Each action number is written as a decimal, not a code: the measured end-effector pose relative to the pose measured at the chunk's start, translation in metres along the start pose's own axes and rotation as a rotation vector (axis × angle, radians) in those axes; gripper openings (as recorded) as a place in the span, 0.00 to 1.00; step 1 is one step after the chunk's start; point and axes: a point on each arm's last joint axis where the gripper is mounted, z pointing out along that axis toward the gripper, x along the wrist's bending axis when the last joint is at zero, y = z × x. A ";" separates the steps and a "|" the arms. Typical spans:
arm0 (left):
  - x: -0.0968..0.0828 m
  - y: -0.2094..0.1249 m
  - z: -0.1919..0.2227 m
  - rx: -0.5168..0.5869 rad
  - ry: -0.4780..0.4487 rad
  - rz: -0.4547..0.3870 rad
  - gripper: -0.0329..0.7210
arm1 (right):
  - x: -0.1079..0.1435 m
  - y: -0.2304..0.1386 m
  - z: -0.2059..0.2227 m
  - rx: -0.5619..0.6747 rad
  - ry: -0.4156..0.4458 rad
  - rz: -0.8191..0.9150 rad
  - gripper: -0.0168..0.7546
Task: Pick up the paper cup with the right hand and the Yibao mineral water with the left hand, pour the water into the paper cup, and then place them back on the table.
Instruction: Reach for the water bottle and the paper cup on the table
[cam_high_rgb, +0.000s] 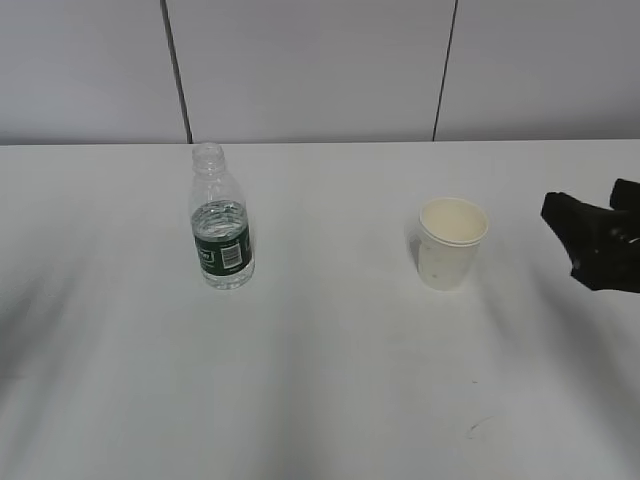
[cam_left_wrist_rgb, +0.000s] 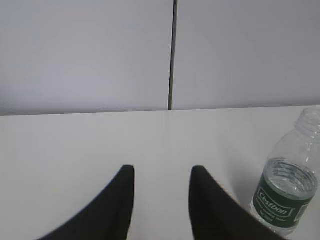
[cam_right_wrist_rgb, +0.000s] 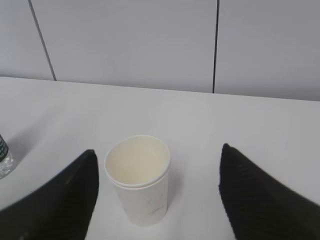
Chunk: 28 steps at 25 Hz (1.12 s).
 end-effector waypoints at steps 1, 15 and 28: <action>0.000 0.000 0.000 0.001 0.000 0.000 0.36 | 0.000 -0.004 0.004 0.002 0.005 0.005 0.78; 0.000 -0.008 0.006 0.045 -0.004 0.003 0.36 | 0.004 -0.071 0.042 0.104 0.101 0.048 0.78; -0.002 -0.007 0.006 0.045 -0.025 0.035 0.36 | 0.004 -0.072 0.042 0.100 0.104 0.052 0.78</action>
